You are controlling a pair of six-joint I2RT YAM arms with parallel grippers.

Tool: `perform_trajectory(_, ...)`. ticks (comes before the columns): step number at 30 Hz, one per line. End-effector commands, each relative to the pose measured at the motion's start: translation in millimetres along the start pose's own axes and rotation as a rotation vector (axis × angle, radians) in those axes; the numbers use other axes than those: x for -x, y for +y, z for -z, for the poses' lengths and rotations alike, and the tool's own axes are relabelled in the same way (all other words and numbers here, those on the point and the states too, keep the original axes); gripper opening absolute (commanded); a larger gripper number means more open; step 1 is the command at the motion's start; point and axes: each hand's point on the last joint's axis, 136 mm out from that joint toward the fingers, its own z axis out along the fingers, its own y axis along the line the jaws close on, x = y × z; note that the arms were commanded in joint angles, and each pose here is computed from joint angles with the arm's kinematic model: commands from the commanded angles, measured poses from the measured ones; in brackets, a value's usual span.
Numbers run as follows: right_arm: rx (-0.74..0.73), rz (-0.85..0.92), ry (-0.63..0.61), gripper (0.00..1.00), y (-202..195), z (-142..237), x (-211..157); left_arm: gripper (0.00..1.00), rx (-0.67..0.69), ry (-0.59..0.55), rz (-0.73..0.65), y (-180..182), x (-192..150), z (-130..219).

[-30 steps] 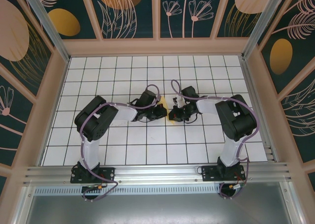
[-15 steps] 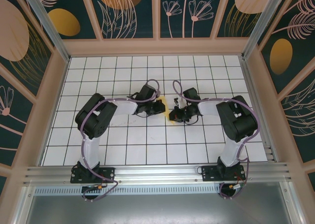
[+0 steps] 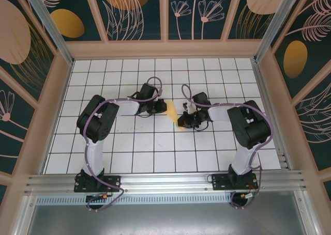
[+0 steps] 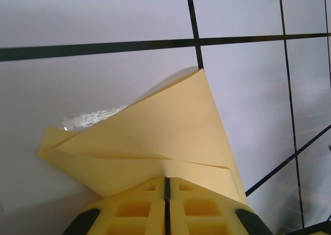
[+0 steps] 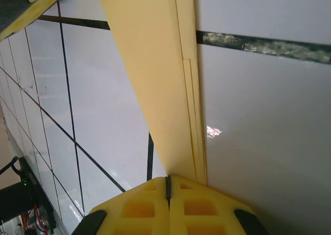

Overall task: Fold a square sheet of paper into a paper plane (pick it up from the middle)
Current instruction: Fold the wing for the fifth time at the center of the table.

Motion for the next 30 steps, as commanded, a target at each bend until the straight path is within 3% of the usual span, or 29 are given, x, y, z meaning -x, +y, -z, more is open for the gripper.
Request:
perform_trajectory(1, -0.249, -0.170, 0.151, 0.00, -70, -4, -60, 0.10, 0.146, -0.052, -0.010, 44, 18, -2)
perform_trajectory(7, -0.254, -0.169, 0.152, 0.00, -71, -4, -61, 0.10, 0.200, -0.074, -0.004, 68, 27, 4)
perform_trajectory(20, -0.237, -0.148, 0.132, 0.00, -65, -3, -53, 0.10, 0.177, -0.144, 0.031, 92, 51, 20)
perform_trajectory(24, -0.162, -0.093, 0.062, 0.01, -36, 0, -28, 0.12, 0.157, -0.182, 0.043, 78, 66, 32)
perform_trajectory(30, 0.002, 0.054, -0.118, 0.08, 42, 24, 34, 0.16, 0.138, -0.258, 0.119, 57, 72, 65)
